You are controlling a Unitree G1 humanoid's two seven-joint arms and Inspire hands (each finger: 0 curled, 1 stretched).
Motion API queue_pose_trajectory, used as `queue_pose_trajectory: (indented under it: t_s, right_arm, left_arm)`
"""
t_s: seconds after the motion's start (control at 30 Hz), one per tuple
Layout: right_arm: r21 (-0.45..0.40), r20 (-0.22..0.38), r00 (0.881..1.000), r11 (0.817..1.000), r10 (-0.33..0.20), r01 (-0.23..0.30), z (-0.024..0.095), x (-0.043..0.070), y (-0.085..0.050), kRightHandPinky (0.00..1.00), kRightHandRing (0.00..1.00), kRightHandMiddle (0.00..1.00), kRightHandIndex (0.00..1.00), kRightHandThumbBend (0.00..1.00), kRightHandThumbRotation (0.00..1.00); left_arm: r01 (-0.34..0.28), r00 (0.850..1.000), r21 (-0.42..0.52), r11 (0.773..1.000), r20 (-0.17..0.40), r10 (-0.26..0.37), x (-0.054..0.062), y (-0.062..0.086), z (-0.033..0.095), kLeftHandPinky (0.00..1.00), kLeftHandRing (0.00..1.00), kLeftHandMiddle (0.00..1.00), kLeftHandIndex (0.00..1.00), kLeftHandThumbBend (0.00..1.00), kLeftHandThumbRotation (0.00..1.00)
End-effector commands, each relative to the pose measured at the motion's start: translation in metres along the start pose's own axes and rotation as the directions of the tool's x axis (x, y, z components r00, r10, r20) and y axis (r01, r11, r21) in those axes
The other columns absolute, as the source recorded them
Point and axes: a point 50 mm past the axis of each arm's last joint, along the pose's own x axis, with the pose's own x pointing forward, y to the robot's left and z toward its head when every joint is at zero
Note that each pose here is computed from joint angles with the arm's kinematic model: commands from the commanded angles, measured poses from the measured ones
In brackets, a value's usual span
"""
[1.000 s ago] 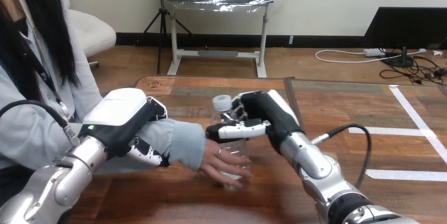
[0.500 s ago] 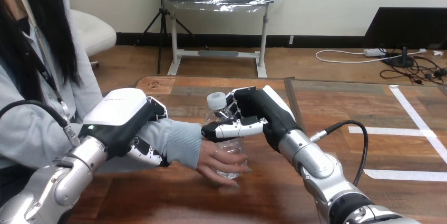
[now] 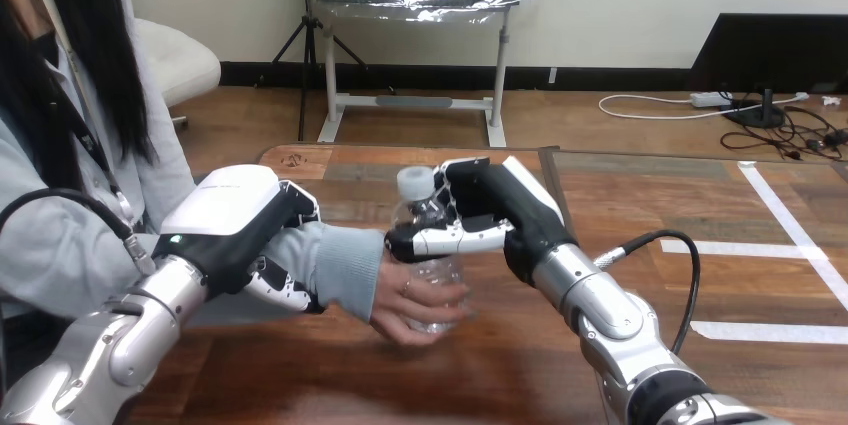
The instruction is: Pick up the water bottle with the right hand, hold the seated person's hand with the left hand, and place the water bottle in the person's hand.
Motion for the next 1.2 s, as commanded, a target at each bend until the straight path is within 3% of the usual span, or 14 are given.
queue_pose_trajectory:
  t_s: [0.0,0.47,0.97,1.17]
  right_arm:
    - [0.007,0.212,0.977,1.000,0.017,-0.019,0.040,0.015,0.003,0.20,0.24,0.33,0.37,0.82,0.02]
    - [0.031,0.281,0.959,0.999,0.026,-0.036,0.048,0.013,-0.002,0.20,0.24,0.33,0.37,0.82,0.02]
    - [0.066,0.271,0.963,0.998,0.002,-0.020,0.047,0.013,-0.007,0.21,0.25,0.35,0.38,0.83,0.00]
    - [0.030,0.256,0.967,1.000,-0.008,0.000,0.046,0.013,-0.008,0.31,0.37,0.44,0.48,0.89,0.06]
  left_arm:
    - [-0.165,0.980,-0.007,0.986,0.111,0.165,0.026,0.037,0.023,0.25,0.30,0.36,0.37,0.84,0.00]
    - [-0.157,0.983,-0.012,0.988,0.098,0.157,0.029,0.033,0.022,0.25,0.30,0.37,0.37,0.84,0.00]
    - [-0.163,0.981,-0.008,0.987,0.101,0.163,0.030,0.032,0.022,0.26,0.31,0.37,0.37,0.85,0.00]
    - [-0.156,0.983,0.001,0.988,0.099,0.156,0.029,0.034,0.023,0.32,0.35,0.41,0.43,0.88,0.00]
